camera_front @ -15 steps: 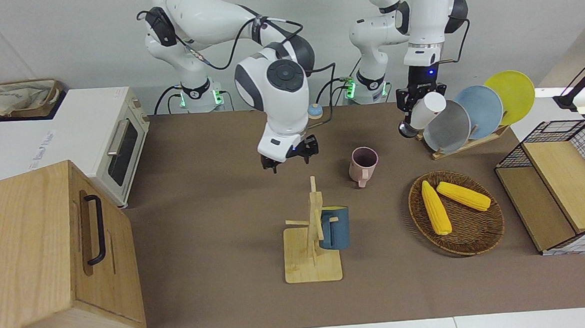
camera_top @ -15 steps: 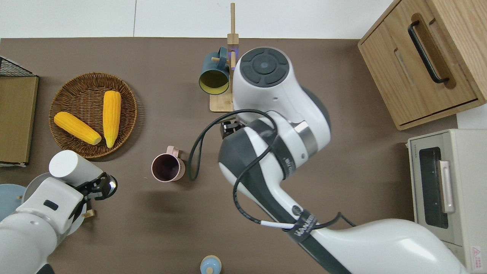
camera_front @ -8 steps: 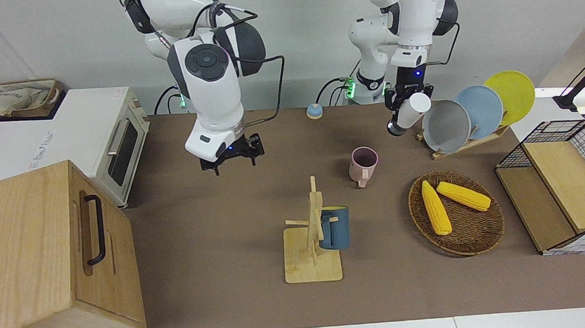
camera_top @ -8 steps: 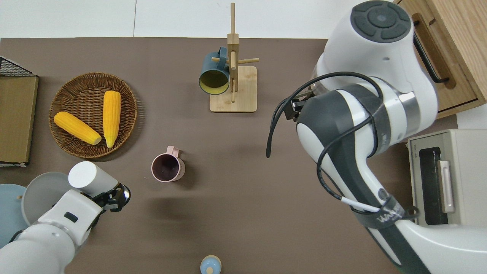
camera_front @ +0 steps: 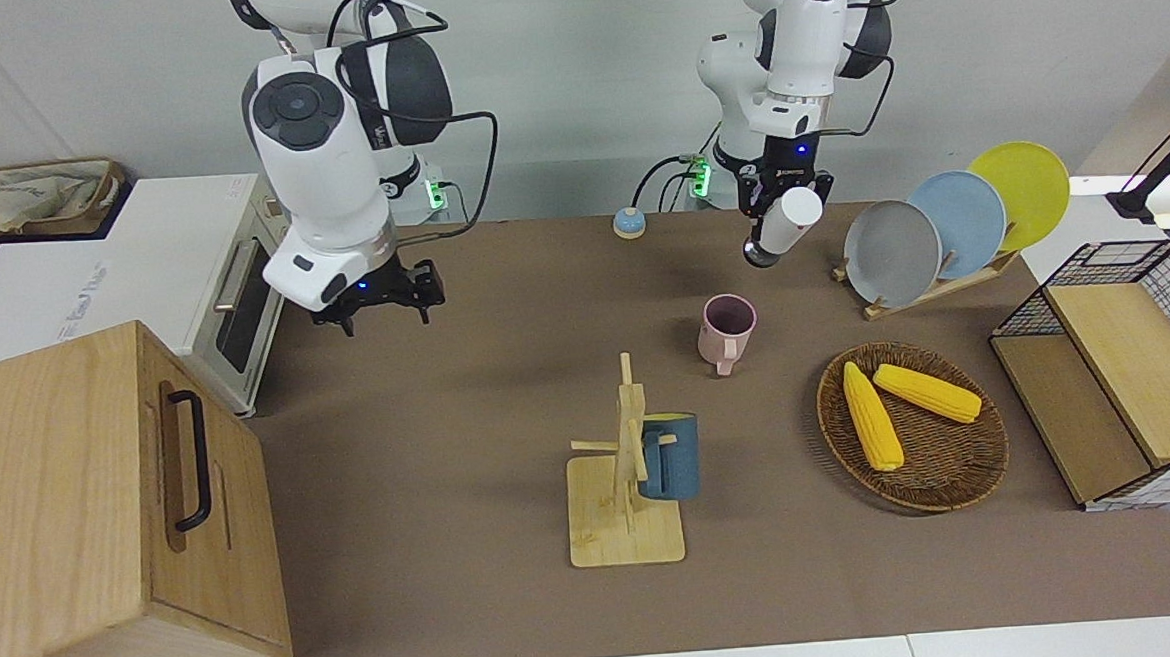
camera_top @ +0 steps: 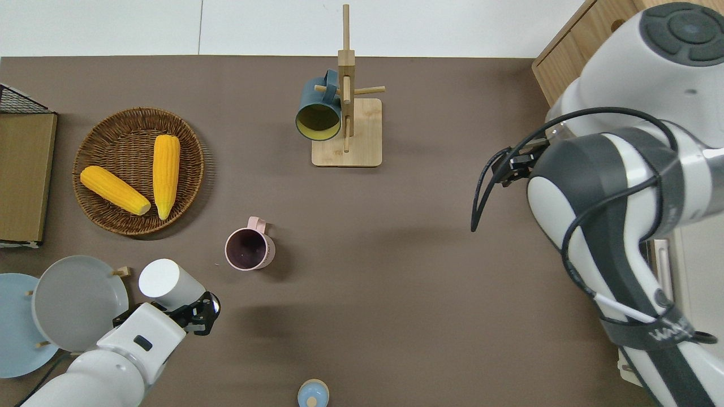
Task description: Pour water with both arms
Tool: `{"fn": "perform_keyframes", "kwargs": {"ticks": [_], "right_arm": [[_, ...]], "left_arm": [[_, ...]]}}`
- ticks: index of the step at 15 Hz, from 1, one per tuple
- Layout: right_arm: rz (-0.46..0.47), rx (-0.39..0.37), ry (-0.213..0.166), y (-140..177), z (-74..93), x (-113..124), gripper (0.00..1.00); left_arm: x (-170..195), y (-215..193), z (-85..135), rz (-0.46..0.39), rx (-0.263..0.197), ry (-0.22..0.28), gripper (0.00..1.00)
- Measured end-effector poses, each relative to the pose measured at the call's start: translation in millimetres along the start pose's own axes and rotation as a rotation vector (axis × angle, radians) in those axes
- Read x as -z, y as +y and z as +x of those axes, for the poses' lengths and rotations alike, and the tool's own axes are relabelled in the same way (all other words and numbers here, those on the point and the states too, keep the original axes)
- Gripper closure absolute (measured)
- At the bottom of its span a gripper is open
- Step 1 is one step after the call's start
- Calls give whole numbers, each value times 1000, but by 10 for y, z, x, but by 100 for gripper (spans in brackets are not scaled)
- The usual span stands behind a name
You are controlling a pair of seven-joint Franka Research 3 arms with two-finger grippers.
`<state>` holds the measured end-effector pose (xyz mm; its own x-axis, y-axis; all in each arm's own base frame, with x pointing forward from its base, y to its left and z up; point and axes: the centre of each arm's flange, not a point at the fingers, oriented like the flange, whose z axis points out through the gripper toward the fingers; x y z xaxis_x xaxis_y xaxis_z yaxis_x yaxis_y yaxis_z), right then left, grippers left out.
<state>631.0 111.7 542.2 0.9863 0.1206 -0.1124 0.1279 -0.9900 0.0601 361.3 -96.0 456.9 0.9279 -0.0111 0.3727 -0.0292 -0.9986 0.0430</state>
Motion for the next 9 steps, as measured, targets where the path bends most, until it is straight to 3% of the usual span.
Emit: {"fn": "perform_keyframes", "kwargs": {"ticks": [5,9], "right_arm": [[-17,-86,-1,641,-224,49,1],[-19,-126,7,930,-389,91,1]], "left_arm": [[-102,184,-158,-28,-30,-35,36],[-152,233,-224,-33,-38,-58,36]]}}
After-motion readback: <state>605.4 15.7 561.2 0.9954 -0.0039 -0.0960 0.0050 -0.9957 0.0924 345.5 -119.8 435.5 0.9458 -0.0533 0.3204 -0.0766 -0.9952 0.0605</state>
